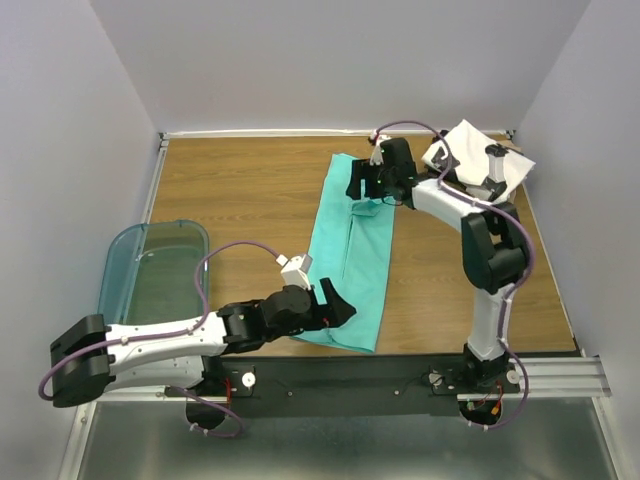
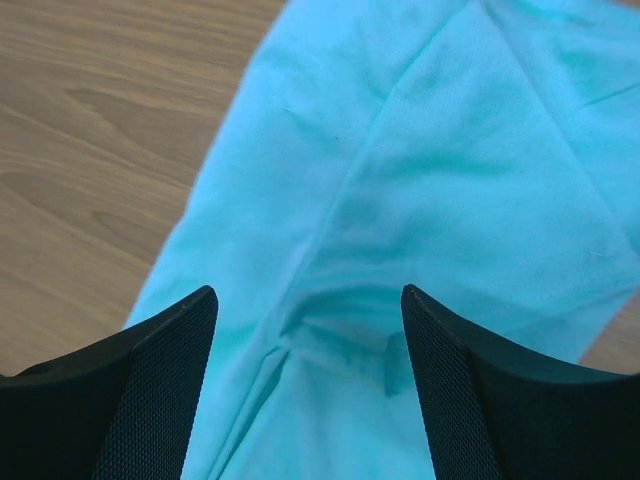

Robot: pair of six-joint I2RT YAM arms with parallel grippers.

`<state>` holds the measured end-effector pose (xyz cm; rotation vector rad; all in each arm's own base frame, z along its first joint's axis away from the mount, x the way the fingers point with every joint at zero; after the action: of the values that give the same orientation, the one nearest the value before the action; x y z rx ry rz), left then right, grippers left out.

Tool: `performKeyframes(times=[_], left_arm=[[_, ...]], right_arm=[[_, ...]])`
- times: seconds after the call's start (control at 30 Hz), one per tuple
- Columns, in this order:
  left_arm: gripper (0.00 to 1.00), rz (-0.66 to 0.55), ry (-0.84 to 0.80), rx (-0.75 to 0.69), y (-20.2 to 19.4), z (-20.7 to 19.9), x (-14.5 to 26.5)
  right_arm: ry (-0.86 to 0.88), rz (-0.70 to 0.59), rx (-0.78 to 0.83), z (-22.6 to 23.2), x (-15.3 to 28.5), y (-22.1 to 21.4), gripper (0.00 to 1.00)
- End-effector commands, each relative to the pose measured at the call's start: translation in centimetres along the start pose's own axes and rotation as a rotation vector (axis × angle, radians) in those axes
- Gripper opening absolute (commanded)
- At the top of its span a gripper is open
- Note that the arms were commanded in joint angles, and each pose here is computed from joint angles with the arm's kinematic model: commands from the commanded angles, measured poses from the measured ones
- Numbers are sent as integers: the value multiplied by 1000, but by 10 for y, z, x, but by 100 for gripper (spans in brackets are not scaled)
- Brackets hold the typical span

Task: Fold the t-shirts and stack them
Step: Fold the tshirt

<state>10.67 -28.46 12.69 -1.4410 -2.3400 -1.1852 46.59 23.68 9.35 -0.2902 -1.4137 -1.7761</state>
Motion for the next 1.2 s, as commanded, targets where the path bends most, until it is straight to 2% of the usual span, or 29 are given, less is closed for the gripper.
performKeyframes(times=[0.0,0.1,0.2,0.37,0.5,0.77,1.03,1.17], left_arm=[[97,-54,159,-31,10,29,14],[97,-40,258,-45,9,51,22],[96,-34,328,-67,9,64,28],[95,-22,448,-104,7,86,37],[92,-30,478,-111,9,91,40],[75,26,554,-133,-5,106,31],[66,32,577,-133,-6,107,29],[56,45,560,-133,-9,107,29]], right_arm=[[53,-159,12,30,70,53,81],[61,-184,-37,41,96,50,81],[39,-187,-103,50,125,26,81],[-25,-109,-122,66,156,-50,81],[-65,-10,-141,78,169,-112,79],[-119,120,-163,87,201,-186,74],[-149,268,-195,103,225,-264,65],[-181,287,-234,96,230,-280,64]])
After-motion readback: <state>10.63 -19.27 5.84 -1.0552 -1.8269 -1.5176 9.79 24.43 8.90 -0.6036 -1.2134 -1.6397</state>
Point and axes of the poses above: each gripper's point midway between its finger pads, its own x axis back along the fingers, its own z axis along the line the jaws close on, y = z × x, the point moved 3 cm from there along x, back along the fingers, and after that the axes turned 5 degrees about -x, right-handed, at the moved point
